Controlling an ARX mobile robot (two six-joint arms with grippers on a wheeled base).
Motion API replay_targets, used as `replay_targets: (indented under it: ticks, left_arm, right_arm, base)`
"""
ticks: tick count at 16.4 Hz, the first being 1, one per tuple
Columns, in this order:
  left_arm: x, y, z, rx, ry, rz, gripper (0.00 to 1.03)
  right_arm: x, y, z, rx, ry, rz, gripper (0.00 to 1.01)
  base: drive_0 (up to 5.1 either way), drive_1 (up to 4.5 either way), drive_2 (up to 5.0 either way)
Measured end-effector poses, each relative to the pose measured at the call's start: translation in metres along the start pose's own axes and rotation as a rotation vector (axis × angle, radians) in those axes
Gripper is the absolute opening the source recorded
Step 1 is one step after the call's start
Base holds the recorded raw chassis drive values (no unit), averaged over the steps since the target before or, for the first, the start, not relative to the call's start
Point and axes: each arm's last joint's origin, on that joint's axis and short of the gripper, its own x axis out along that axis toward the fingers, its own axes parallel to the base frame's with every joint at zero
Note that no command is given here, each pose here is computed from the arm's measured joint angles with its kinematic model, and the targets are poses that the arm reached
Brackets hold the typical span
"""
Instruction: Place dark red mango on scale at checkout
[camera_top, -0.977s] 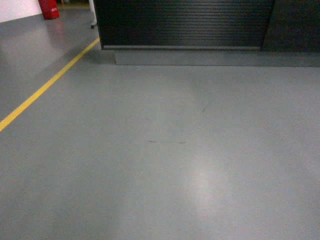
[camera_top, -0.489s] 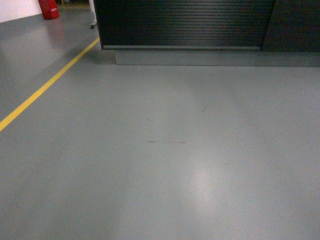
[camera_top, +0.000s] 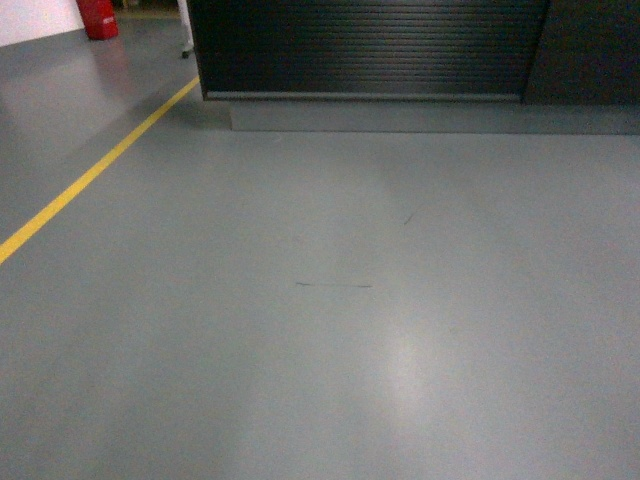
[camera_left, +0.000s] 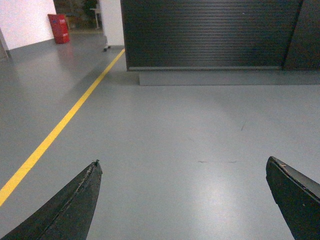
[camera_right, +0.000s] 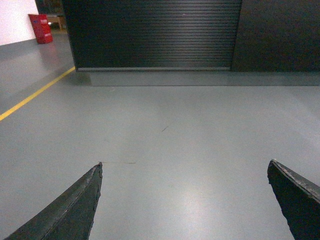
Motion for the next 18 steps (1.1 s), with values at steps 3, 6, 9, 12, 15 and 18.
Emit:
replay_targets:
  ticks: [3, 6, 9, 12, 15, 18]
  left_arm:
    - [0.0, 0.0, 0.0, 0.0, 0.0, 0.0, 0.98]
    - [0.0, 0.0, 0.0001, 0.0, -0.002, 0.0, 0.98]
    - [0.0, 0.0, 0.0, 0.0, 0.0, 0.0, 0.98]
    - [0.0, 0.0, -0.0002, 0.0, 0.002, 0.0, 0.98]
    - [0.0, 0.0, 0.0001, 0.0, -0.001, -0.001, 0.98]
    - [0.0, 0.0, 0.0, 0.0, 0.0, 0.001, 0.98]
  right_arm:
    - [0.0, 0.0, -0.0001, 0.0, 0.001, 0.0, 0.98]
    - [0.0, 0.0, 0.0001, 0.0, -0.001, 0.0, 0.98]
    - [0.0, 0.0, -0.0001, 0.0, 0.002, 0.0, 0.98]
    - [0.0, 0.0, -0.0001, 0.0, 0.002, 0.0, 0.98]
    - [0.0, 0.0, -0.0002, 0.0, 0.002, 0.0, 0.98]
    - [0.0, 0.0, 0.0001, 0.0, -0.001, 0.0, 0.98]
  base:
    - [0.0, 3.83, -3.9]
    - [0.0, 4.13, -4.2]
    - [0.0, 4.13, -4.2]
    - [0.0, 4.27, -4.3]
    - [0.0, 4.3, -4.3]
    - [0.0, 4.26, -4.3]
